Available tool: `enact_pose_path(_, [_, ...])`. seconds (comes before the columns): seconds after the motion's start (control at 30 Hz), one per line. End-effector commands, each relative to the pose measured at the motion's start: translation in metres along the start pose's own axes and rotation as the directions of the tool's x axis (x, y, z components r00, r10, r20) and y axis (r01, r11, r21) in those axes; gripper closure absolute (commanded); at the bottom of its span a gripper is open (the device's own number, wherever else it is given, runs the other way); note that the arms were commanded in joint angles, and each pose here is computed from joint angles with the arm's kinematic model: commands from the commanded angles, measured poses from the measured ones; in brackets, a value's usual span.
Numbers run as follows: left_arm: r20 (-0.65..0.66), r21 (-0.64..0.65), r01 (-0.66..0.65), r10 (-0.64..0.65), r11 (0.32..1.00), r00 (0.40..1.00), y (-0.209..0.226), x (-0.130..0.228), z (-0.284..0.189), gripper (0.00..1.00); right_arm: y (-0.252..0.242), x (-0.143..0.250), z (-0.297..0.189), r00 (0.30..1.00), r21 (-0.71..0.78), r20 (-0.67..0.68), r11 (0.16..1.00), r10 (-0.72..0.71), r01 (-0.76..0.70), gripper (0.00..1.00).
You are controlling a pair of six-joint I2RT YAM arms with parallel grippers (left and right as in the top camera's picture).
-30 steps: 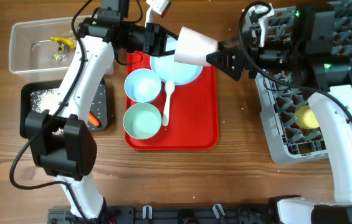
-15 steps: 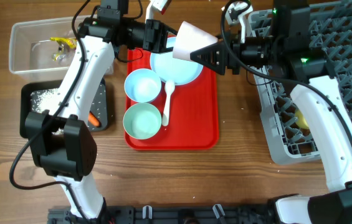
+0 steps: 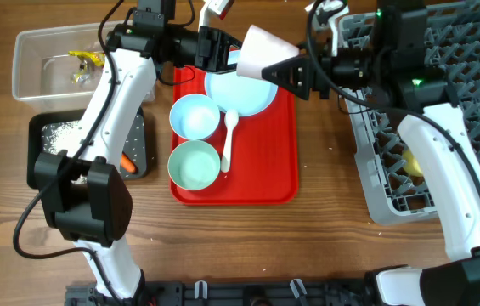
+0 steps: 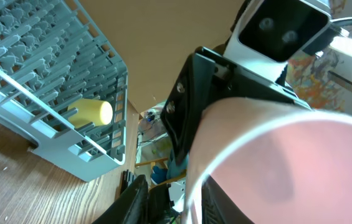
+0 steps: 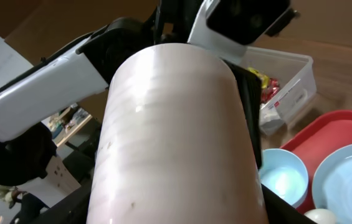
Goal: Sort waste into correct bins and load items into the dishwasher rack
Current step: 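Lift the pink cup and pass it to the right gripper, then place the pink cup upside down in the rack with the right gripper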
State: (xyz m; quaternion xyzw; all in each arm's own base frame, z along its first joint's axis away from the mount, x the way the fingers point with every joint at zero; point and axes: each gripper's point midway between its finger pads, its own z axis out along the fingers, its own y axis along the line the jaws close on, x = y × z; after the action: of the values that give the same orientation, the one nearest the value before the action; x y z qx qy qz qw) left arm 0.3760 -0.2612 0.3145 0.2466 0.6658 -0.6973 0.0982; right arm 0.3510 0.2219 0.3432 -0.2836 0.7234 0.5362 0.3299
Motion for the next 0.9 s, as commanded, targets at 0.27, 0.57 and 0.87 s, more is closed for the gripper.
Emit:
enact_pose_path(0.27, [-0.001, 0.013, -0.026, 0.026, 1.0, 1.0, -0.013, -0.001, -0.001, 0.7, -0.023, 0.009, -0.041, 0.998, 0.063, 0.02, 0.996, 0.058, -0.059, 0.54])
enact_pose_path(0.57, [0.133, -0.562, 0.159, -0.101, 0.812, 0.986, 0.09, 0.002, -0.032, 0.59, -0.057, 0.017, -0.129, 0.975, 0.377, 0.142, 0.901, 0.17, -0.212, 0.53])
enact_pose_path(0.87, [0.188, -0.928, 0.237, -0.186, 0.286, 0.964, 0.153, 0.046, -0.105, 0.51, -0.103, 0.105, -0.286, 0.793, 0.741, 0.428, 0.334, 0.434, -0.583, 0.54])
